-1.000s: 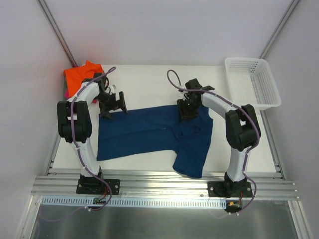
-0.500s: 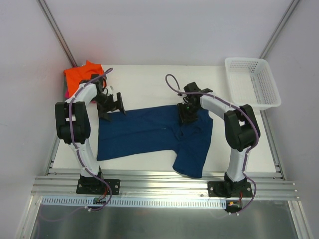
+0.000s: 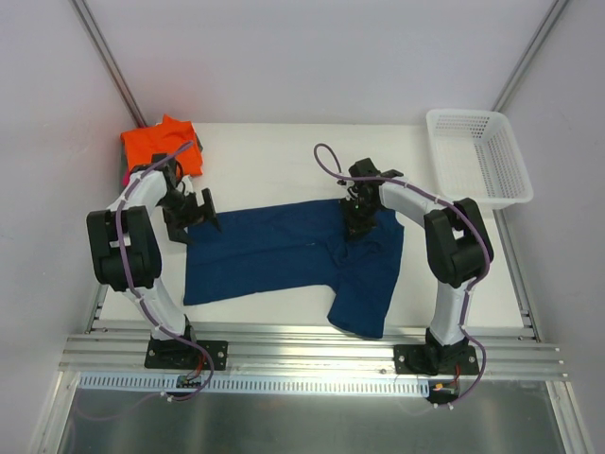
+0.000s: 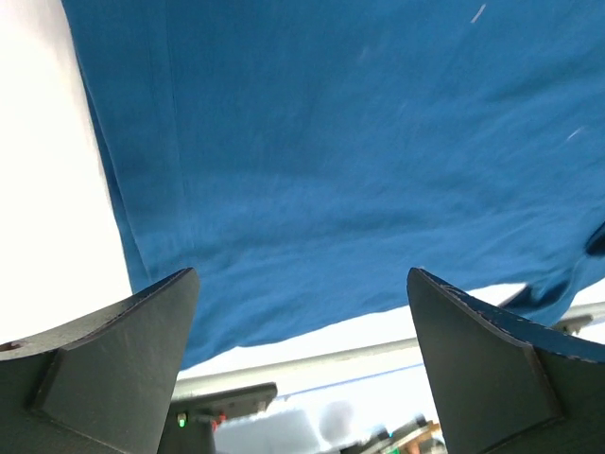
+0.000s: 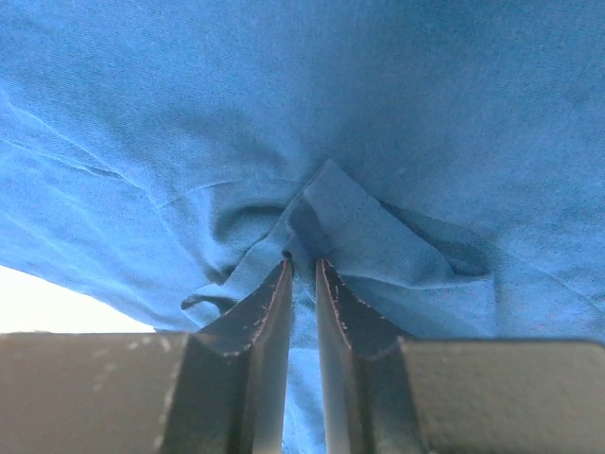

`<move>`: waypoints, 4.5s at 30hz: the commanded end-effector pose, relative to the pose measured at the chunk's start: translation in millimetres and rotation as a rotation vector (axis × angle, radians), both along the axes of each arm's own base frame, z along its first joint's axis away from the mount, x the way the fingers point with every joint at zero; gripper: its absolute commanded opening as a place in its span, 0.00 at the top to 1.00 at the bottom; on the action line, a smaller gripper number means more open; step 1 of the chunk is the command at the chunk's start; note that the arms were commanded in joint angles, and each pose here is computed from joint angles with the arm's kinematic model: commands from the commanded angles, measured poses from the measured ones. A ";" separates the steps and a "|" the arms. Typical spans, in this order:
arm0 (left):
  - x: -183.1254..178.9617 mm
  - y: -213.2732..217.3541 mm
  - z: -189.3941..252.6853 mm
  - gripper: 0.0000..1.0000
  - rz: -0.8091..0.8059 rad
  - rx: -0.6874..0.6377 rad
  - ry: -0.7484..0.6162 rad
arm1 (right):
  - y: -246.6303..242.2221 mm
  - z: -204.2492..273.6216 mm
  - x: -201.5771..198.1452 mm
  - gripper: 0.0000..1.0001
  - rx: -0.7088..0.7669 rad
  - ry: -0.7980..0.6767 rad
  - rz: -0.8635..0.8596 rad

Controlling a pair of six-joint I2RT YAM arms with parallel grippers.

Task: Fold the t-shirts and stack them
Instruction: Fold the flattened tshirt in 1/3 of the way

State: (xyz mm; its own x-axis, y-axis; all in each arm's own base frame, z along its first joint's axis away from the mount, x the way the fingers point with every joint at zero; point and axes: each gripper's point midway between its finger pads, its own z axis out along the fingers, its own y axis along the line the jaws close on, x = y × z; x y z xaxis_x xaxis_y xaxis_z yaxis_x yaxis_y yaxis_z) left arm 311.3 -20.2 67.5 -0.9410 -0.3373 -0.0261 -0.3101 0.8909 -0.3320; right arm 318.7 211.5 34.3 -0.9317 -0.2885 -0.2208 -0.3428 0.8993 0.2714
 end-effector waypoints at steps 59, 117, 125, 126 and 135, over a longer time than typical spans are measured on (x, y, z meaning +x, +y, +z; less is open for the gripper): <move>-47.2 23.1 -30.4 0.16 0.114 -0.015 0.177 | -1.1 6.9 2.6 0.81 0.034 -0.001 -0.013; 84.8 63.6 -5.4 1.00 0.005 0.103 -0.074 | -113.6 121.9 103.6 1.00 -0.013 -0.446 -0.211; 116.5 56.4 0.2 1.00 -0.053 0.113 -0.141 | -125.9 160.0 148.1 0.99 -0.008 -0.571 -0.228; 121.3 55.2 3.2 1.00 -0.060 0.115 -0.157 | -126.1 160.2 152.6 1.00 -0.008 -0.577 -0.229; 176.1 28.6 46.2 1.00 -0.175 0.207 -0.365 | -128.7 160.2 161.4 0.99 0.016 -0.597 -0.248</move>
State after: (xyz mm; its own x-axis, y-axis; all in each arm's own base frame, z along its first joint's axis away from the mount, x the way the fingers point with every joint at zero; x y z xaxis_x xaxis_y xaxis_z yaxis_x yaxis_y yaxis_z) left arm 466.6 16.7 93.9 -0.9226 -0.2081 -0.3248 -0.1261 0.9584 -0.2559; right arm 470.5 87.2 187.4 -0.7146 -0.0752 -0.6955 -0.2224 0.9671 0.1239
